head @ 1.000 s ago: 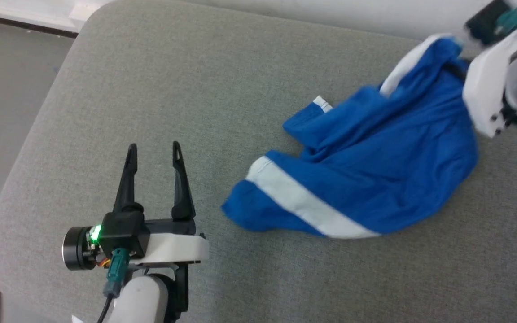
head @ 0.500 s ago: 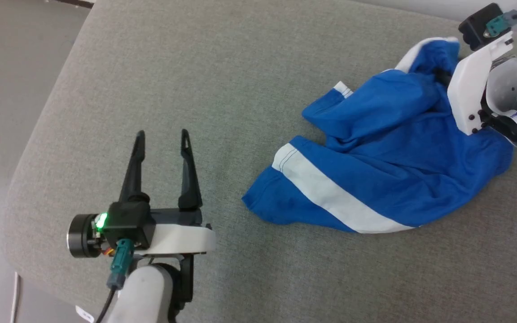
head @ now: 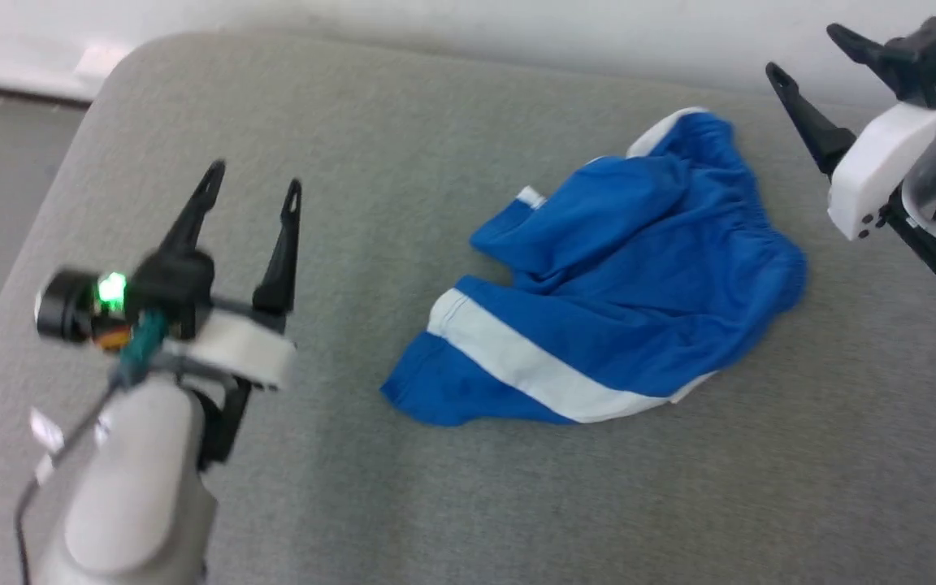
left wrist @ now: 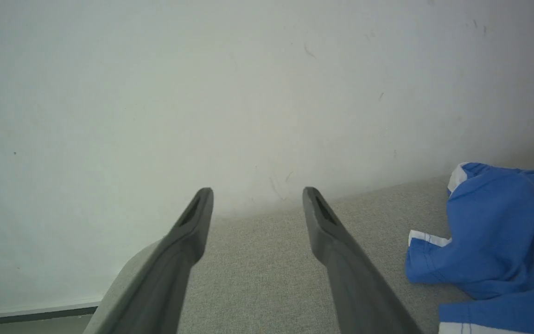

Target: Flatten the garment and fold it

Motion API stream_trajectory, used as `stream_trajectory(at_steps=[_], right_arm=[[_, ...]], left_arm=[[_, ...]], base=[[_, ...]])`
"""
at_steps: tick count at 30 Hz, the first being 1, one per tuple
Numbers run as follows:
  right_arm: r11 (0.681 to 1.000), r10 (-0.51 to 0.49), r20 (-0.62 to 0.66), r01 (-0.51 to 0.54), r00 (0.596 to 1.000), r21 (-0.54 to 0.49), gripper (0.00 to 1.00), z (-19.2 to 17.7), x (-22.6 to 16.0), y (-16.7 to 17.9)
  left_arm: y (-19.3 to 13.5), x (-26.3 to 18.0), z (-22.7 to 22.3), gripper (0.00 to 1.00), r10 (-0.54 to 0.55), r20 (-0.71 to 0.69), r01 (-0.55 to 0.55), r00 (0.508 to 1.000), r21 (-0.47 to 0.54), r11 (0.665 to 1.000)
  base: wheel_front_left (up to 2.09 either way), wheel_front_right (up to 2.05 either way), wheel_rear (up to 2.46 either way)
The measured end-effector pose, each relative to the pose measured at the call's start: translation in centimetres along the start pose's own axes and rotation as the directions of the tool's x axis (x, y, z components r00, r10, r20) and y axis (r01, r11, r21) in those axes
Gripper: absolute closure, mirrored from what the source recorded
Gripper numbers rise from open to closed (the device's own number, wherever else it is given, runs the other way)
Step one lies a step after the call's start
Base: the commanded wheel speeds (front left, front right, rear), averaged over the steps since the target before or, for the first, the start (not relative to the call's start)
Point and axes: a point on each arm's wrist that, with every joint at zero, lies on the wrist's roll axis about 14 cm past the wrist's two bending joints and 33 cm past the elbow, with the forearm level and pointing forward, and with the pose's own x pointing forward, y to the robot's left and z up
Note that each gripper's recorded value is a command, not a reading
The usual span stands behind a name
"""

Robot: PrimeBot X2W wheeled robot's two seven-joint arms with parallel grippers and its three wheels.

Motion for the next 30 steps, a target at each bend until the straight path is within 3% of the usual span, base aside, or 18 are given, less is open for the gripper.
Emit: stream_trajectory(at_steps=[5,9,12,15,21,25,30], right_arm=[[0.996,-0.089,0.144,0.088,0.986,0.009,0.00,4.0,-3.8,-2.1],[0.987,-0.163,0.178,0.161,0.970,0.027,0.00,3.3,-7.6,-2.5],[0.979,-0.205,0.176,0.199,0.963,0.052,0.00,2.0,-10.0,-1.9],[0.970,-0.244,0.154,0.237,0.958,0.061,0.00,0.4,-12.1,-1.4],[0.946,-0.320,0.136,0.308,0.938,0.104,0.00,-0.9,-14.9,-1.2],[0.934,-0.350,0.113,0.337,0.930,0.120,0.00,-1.6,-16.1,-1.0],[0.922,-0.379,0.096,0.367,0.920,0.123,0.00,-2.2,-17.0,-1.4]], left_arm=[[-2.4,3.1,1.2,0.00,-0.178,-0.097,0.181,0.979,0.025,0.983],[-5.4,4.3,1.1,0.00,-0.298,-0.230,0.308,0.927,0.008,0.951],[-8.6,3.8,0.3,0.00,-0.415,-0.351,0.436,0.840,-0.021,0.900],[-11.1,2.5,-1.1,0.00,-0.504,-0.484,0.547,0.716,-0.060,0.835],[-12.9,0.0,-4.2,0.00,-0.540,-0.692,0.678,0.479,-0.100,0.728],[-13.4,-1.3,-6.7,0.00,-0.518,-0.781,0.717,0.349,-0.133,0.684],[-13.5,-1.7,-9.7,0.00,-0.472,-0.842,0.735,0.260,-0.144,0.662]], base=[[0.00,0.00,0.00],[0.00,0.00,0.00],[0.00,0.00,0.00],[0.00,0.00,0.00],[0.00,0.00,0.00],[0.00,0.00,0.00],[0.00,0.00,0.00]])
